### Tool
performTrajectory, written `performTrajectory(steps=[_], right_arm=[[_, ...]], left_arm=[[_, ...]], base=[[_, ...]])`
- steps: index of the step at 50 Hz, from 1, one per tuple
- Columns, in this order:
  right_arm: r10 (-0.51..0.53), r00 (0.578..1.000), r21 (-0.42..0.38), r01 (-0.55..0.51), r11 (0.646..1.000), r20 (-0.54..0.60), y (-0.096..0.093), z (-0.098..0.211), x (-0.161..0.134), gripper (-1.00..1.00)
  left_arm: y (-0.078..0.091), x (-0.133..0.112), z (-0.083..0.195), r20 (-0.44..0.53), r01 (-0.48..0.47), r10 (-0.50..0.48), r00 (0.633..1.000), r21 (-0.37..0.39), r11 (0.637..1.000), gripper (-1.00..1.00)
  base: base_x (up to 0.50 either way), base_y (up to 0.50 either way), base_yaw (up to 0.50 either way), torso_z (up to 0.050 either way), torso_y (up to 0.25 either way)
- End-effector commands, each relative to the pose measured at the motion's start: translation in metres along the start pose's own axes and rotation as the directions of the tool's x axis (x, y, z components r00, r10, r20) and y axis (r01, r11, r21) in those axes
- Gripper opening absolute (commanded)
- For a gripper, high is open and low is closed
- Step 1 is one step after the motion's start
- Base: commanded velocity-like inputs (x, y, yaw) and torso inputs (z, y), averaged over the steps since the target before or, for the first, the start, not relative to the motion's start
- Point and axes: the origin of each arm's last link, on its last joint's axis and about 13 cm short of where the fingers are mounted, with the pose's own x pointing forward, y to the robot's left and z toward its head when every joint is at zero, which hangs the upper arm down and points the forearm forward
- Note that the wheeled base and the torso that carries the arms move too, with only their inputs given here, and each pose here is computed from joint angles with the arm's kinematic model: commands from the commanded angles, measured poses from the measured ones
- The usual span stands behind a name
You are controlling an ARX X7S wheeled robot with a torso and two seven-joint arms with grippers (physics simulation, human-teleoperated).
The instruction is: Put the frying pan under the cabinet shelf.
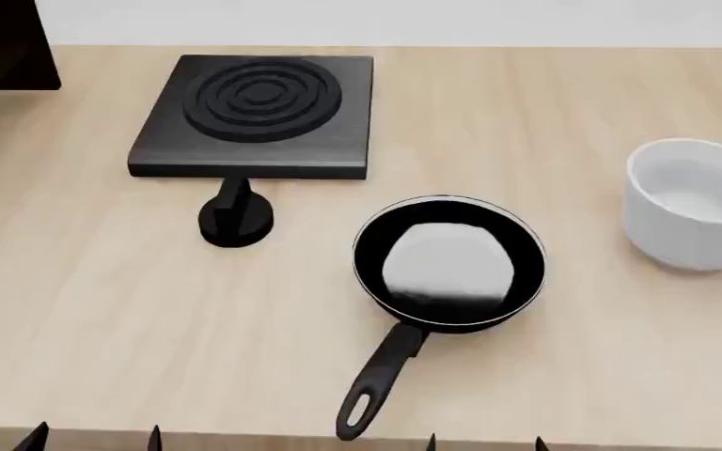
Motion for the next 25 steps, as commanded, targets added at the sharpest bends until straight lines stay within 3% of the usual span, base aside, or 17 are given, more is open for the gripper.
performTrajectory(steps=[1, 2, 9, 25], right_arm=[[0.013, 1.0, 0.0, -0.013, 1.0, 0.0, 0.0, 0.0, 0.0, 1.0], [0.002, 1.0, 0.01, -0.002, 1.0, -0.007, 0.001, 0.003, -0.004, 1.0], [-0.01, 0.999, -0.028, 0.011, 1.0, 0.031, -0.001, 0.012, -0.022, 1.0], [0.008, 0.998, -0.056, -0.005, 0.998, 0.062, -0.002, 0.021, -0.032, 1.0]], left_arm=[[0.0, 0.0, 0.0, 0.0, 0.0, 0.0, 1.0, 0.0, 1.0, 1.0], [-0.003, -0.003, 0.003, -0.006, 0.03, -0.031, 1.0, -0.044, 0.999, 1.0], [-0.008, -0.014, 0.014, 0.08, 0.06, -0.059, 0.995, -0.011, 0.998, 1.0], [-0.01, -0.023, 0.024, 0.091, 0.044, -0.046, 0.995, 0.023, 0.999, 1.0]], base=[[0.0, 0.0, 0.0, 0.0, 0.0], [0.0, 0.0, 0.0, 0.0, 0.0], [0.0, 0.0, 0.0, 0.0, 0.0], [0.0, 0.0, 0.0, 0.049, 0.029]])
